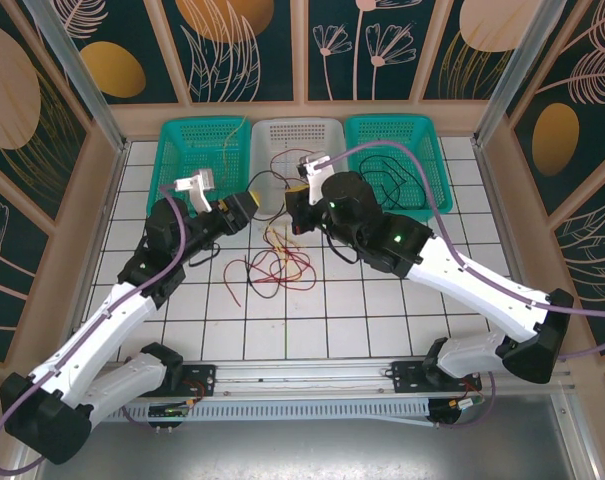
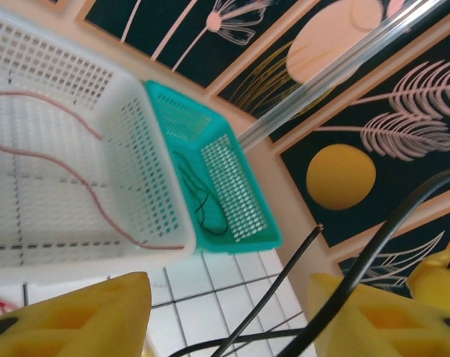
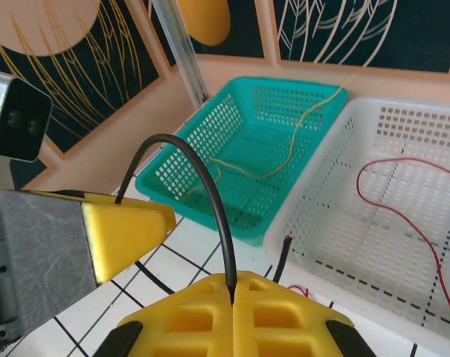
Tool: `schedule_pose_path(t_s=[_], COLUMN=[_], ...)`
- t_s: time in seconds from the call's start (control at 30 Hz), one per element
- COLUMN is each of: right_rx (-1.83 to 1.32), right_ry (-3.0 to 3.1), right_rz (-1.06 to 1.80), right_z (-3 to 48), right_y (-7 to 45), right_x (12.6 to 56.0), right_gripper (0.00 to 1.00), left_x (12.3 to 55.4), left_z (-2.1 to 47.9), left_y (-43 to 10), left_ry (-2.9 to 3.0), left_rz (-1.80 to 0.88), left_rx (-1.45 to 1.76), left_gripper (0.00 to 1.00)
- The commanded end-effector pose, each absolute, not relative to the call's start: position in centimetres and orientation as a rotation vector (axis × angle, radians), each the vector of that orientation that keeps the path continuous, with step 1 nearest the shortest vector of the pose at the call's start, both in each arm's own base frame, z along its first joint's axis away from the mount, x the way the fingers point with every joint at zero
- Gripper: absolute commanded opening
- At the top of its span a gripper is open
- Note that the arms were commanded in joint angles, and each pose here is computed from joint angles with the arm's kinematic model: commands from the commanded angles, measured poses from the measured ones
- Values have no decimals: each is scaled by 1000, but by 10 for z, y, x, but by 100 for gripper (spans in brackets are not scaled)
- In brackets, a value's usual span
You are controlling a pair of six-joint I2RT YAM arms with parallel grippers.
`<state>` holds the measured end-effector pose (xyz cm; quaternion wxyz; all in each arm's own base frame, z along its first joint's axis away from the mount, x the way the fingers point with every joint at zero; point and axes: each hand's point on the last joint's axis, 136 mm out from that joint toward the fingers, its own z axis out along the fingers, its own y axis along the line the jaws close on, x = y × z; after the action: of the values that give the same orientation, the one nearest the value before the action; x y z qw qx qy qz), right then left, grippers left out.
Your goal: Untangle the cables
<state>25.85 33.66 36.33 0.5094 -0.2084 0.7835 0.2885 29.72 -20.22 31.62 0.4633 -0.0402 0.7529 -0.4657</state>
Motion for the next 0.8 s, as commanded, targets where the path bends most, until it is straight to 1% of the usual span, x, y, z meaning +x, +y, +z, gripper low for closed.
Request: schedule_pose_path(t_s=[0.0, 0.1, 0.17, 0.27, 0.37, 0.47, 0.57, 0.77], right_rx=[-517, -501, -488, -447, -428, -427, -398, -405], right_ry=[1845, 1868, 1885, 1916, 1936, 1932, 1894, 1804], right_rz=[686, 643, 618, 591, 572, 548, 517, 549], right_z=[383, 375, 368, 356, 348, 350, 366, 408], right_y=[330, 326, 323, 314, 307, 302, 293, 289], right_x=[253, 257, 260, 268, 272, 273, 276, 275], right_gripper=[0, 0, 0, 0, 0, 0, 0, 0], left_x=[300, 301, 300, 299, 304, 313, 312, 285], left_z=[341, 352, 360, 370, 367, 339, 305, 253], left_y=[-205, -204, -204, -202, -193, -175, -169, -193], left_ry=[1777, 1755, 1748, 1751, 1817, 1954, 2086, 2213], left_rz=[-1154, -1147, -1133, -1056, -867, -617, -434, -263], left_rx=[-42, -33, -9, 62, 135, 182, 268, 554], left_gripper=[32, 9, 0, 0, 0, 0, 0, 0])
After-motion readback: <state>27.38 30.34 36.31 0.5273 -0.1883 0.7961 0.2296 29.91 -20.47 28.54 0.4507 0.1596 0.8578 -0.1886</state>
